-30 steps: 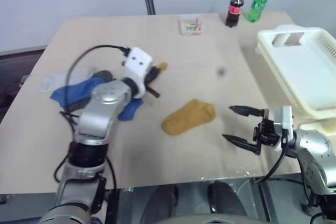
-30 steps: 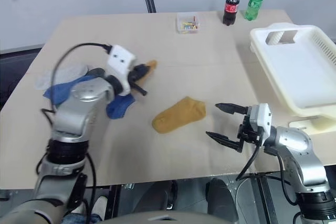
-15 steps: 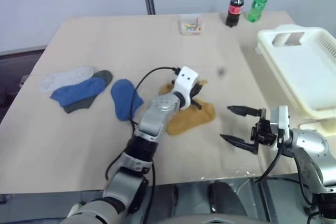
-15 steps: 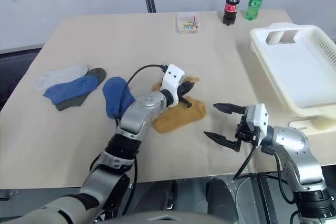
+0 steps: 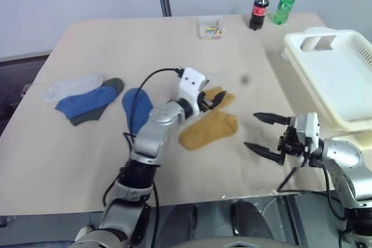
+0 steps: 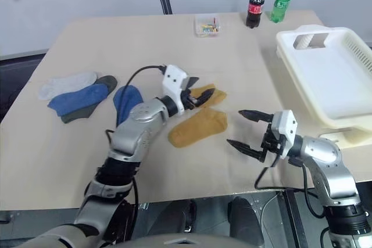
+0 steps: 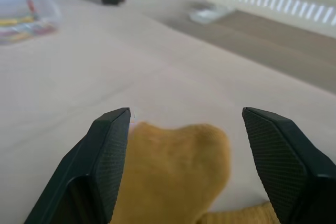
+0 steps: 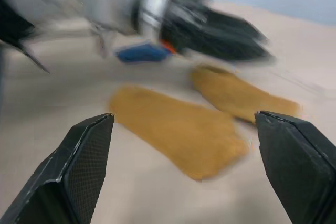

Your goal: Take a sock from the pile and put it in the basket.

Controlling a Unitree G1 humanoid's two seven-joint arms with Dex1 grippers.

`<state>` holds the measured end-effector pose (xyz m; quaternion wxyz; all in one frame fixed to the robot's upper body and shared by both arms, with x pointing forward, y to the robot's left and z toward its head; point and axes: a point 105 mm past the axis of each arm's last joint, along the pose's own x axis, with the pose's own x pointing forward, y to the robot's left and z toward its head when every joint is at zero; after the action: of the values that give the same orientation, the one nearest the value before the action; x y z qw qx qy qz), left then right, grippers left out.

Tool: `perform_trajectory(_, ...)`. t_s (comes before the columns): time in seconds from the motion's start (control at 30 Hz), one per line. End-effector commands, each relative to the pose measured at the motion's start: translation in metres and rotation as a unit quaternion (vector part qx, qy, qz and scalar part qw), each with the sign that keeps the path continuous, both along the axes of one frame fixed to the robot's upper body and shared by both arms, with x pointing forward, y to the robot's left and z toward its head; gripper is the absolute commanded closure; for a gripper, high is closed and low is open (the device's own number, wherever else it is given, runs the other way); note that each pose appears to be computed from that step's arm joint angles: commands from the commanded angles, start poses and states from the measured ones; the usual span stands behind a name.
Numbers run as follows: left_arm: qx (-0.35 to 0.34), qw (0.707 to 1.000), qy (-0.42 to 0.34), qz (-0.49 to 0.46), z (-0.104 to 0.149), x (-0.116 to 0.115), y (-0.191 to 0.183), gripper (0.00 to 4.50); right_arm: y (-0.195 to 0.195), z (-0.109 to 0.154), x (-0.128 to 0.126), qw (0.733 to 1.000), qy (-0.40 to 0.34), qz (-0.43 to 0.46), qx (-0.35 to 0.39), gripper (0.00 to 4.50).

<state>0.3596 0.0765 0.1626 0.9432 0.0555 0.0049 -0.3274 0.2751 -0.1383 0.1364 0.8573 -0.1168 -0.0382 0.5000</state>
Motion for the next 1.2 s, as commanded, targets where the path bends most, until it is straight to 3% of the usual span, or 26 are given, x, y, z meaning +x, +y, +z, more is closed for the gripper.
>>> perform_trajectory(0.03,-0.008,0.999,0.016,0.043,-0.007,0.002,0.04,0.8,-0.005,-0.008,0.027,0.995,0.011,-0.071,-0.063,0.0)
perform_trajectory(0.17,-0.038,0.994,0.072,0.077,-0.025,0.007,0.066,0.8,0.001,-0.004,0.059,0.99,0.041,-0.123,-0.045,0.0)
perform_trajectory(0.37,-0.089,0.983,0.14,0.073,-0.043,0.015,0.065,0.8,0.018,0.002,0.09,0.98,0.117,-0.16,-0.006,0.0)
perform_trajectory(0.57,-0.125,0.974,0.18,0.066,-0.05,0.021,0.056,0.8,0.04,-0.009,0.103,0.954,0.236,-0.177,0.048,0.0)
perform_trajectory(0.73,-0.117,0.972,0.193,0.062,-0.056,0.02,0.054,0.8,0.054,-0.014,0.105,0.947,0.261,-0.18,0.054,0.0)
perform_trajectory(0.87,-0.107,0.971,0.201,0.071,-0.06,0.018,0.061,0.72,0.057,-0.013,0.105,0.947,0.26,-0.18,0.058,1.34)
perform_trajectory(0.9,-0.104,0.971,0.205,0.073,-0.062,0.016,0.063,0.72,0.056,-0.014,0.105,0.948,0.257,-0.18,0.054,2.04)
perform_trajectory(0.97,-0.102,0.97,0.21,0.074,-0.064,0.014,0.066,0.72,0.055,-0.015,0.105,0.949,0.252,-0.182,0.05,2.86)
perform_trajectory(1.07,-0.102,0.967,0.221,0.071,-0.068,0.011,0.065,0.72,0.055,-0.017,0.104,0.95,0.251,-0.181,0.047,4.47)
perform_trajectory(1.13,-0.103,0.966,0.223,0.076,-0.07,0.01,0.065,0.72,0.056,-0.018,0.104,0.952,0.244,-0.179,0.038,4.47)
perform_trajectory(1.2,-0.101,0.967,0.222,0.076,-0.071,0.01,0.064,1.35,0.058,-0.019,0.104,0.953,0.241,-0.179,0.036,4.5)
